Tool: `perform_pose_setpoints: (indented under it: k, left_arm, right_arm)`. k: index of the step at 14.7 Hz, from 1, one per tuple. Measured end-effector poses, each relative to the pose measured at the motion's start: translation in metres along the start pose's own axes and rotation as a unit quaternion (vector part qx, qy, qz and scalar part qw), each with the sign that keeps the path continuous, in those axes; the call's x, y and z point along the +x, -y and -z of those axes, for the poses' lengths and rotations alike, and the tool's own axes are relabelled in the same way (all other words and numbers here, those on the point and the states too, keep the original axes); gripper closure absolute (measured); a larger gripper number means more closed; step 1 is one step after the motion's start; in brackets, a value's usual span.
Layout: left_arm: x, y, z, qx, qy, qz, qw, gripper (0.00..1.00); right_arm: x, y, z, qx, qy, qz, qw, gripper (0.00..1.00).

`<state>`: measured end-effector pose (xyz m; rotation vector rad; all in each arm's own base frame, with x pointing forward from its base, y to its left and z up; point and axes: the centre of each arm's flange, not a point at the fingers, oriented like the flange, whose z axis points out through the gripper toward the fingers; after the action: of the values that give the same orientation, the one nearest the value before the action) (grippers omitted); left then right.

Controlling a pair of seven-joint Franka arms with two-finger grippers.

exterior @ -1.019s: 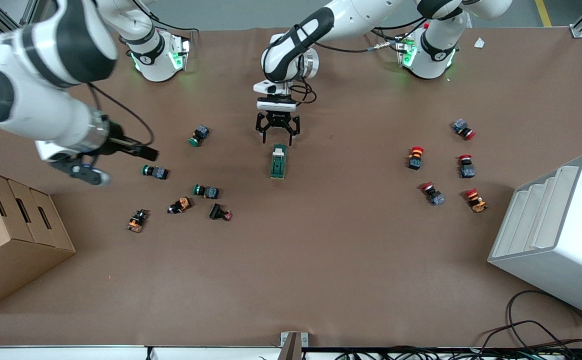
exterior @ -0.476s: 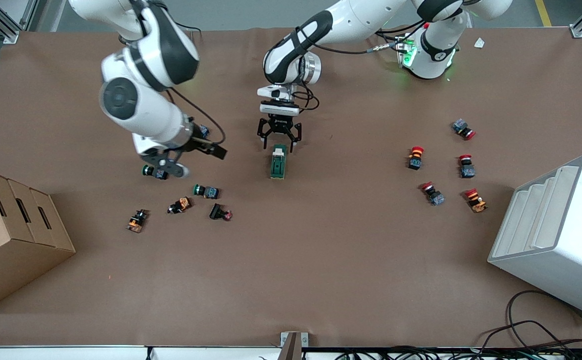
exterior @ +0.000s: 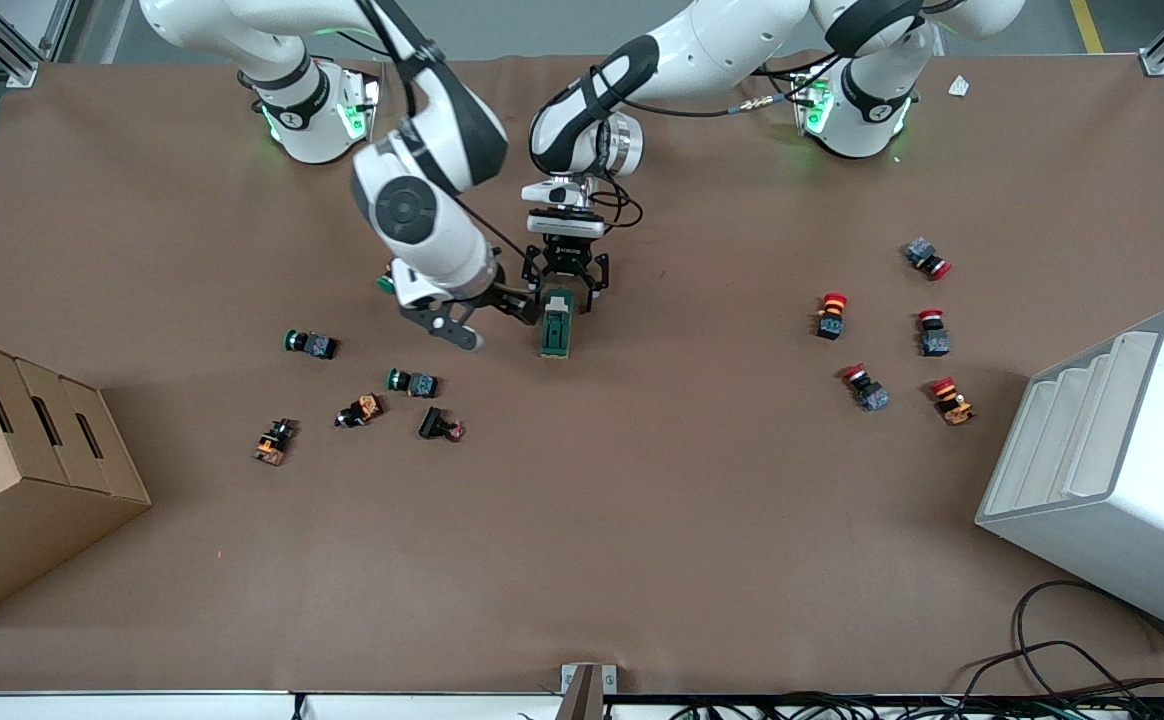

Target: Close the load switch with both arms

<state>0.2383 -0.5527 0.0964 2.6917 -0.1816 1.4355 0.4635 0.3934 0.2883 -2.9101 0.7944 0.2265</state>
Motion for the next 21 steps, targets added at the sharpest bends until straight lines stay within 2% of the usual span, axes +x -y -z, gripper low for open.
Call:
perform_pose_setpoints:
  k: [5,8,14,21]
  left_arm:
    - [-0.014,-0.002,0.003,0.000,-0.014,0.001,1.000,0.00]
    - [-0.015,-0.003,0.003,0.001,-0.017,0.000,1.000,0.00]
    - [-0.015,-0.003,0.003,0.001,-0.018,0.000,1.000,0.00]
    - [-0.018,-0.003,0.003,0.003,-0.025,-0.005,1.000,0.00]
  right_arm:
    - [-0.045,0.019,-0.033,0.021,0.019,-0.012,1.000,0.00]
    - [-0.059,0.024,-0.041,0.025,0.017,-0.017,0.999,0.00]
    - [-0.065,0.026,-0.081,0.027,0.004,-0.030,0.999,0.00]
    - [-0.063,0.029,-0.090,0.050,0.000,-0.050,0.998,0.00]
